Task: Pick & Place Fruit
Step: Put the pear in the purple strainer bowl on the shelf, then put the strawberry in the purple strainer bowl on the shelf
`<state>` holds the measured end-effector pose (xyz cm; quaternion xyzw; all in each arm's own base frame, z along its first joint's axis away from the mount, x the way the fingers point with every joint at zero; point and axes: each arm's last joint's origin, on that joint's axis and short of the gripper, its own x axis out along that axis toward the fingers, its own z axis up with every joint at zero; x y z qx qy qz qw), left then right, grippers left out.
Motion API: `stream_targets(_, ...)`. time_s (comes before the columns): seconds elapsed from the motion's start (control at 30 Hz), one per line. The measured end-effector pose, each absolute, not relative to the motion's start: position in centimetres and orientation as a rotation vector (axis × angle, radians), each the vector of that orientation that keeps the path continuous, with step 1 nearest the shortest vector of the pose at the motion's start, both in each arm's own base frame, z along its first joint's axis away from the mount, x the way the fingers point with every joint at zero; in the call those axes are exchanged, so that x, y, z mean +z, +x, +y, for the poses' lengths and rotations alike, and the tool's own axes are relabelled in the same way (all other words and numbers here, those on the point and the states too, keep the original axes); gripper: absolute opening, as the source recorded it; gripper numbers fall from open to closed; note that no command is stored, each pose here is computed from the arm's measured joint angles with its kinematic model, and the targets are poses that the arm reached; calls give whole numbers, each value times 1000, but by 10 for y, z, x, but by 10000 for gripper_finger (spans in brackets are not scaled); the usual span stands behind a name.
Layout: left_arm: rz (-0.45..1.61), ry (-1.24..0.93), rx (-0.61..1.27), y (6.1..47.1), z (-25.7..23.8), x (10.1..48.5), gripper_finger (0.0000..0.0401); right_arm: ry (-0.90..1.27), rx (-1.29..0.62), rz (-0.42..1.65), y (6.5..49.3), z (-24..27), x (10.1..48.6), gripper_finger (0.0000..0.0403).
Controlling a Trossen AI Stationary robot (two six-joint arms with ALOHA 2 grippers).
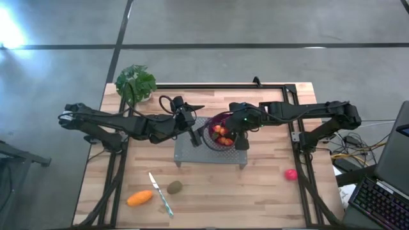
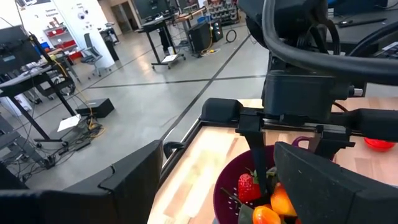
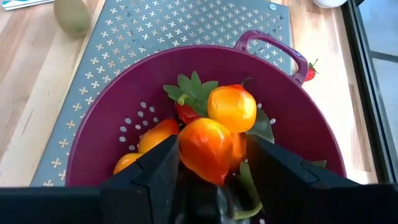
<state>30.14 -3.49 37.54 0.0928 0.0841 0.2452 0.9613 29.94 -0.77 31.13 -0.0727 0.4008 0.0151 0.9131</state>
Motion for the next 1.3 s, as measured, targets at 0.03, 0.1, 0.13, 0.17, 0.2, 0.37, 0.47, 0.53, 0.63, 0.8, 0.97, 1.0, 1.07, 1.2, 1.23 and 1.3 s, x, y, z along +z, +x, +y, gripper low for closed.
stream_targets(0.03, 171, 188, 497, 301, -35, 375, 310, -151, 32, 827, 298, -8, 313, 192)
stream_targets(0.1, 176, 190, 496, 301, -35, 375, 310, -152, 31, 813, 296, -8, 322, 200)
stream_targets(0.13, 177, 190, 496, 301, -35, 375, 310, -152, 29, 796, 294, -8, 328, 204)
stream_targets(0.17, 177, 190, 496, 301, -35, 375, 310, -151, 26, 778, 291, -7, 335, 207)
stream_targets(0.2, 179, 191, 496, 301, -35, 375, 310, -150, 23, 761, 287, -7, 341, 210)
stream_targets(0.37, 202, 191, 495, 301, -35, 372, 310, -153, 10, 660, 264, -7, 371, 214)
stream_targets(0.47, 214, 172, 496, 300, -35, 371, 310, -155, -1, 602, 246, -7, 388, 208)
stream_targets(0.53, 230, 156, 497, 298, -34, 370, 310, -153, -6, 566, 233, -7, 396, 202)
stream_targets(0.63, 244, 126, 506, 293, -32, 370, 310, -153, -15, 536, 215, -7, 405, 192)
stream_targets(0.8, 251, 116, 575, 286, -24, 373, 309, -181, -135, 483, 186, -9, 419, 179)
stream_targets(0.97, 245, 55, 674, 283, -2, 375, 309, -196, -230, 426, 164, -11, 429, 171)
stream_targets(1.0, 249, 37, 704, 282, 6, 374, 309, -198, -244, 415, 160, -12, 430, 171)
stream_targets(1.07, 273, 3, 774, 279, 23, 374, 309, -200, -272, 398, 154, -12, 433, 174)
stream_targets(1.2, 355, -190, 892, 265, 66, 379, 309, -193, -296, 366, 144, -13, 437, 186)
stream_targets(1.23, 374, -249, 910, 261, 78, 380, 309, -182, -302, 362, 142, -14, 438, 189)
stream_targets(1.3, 418, -337, 946, 253, 98, 381, 309, -165, -313, 357, 141, -15, 438, 195)
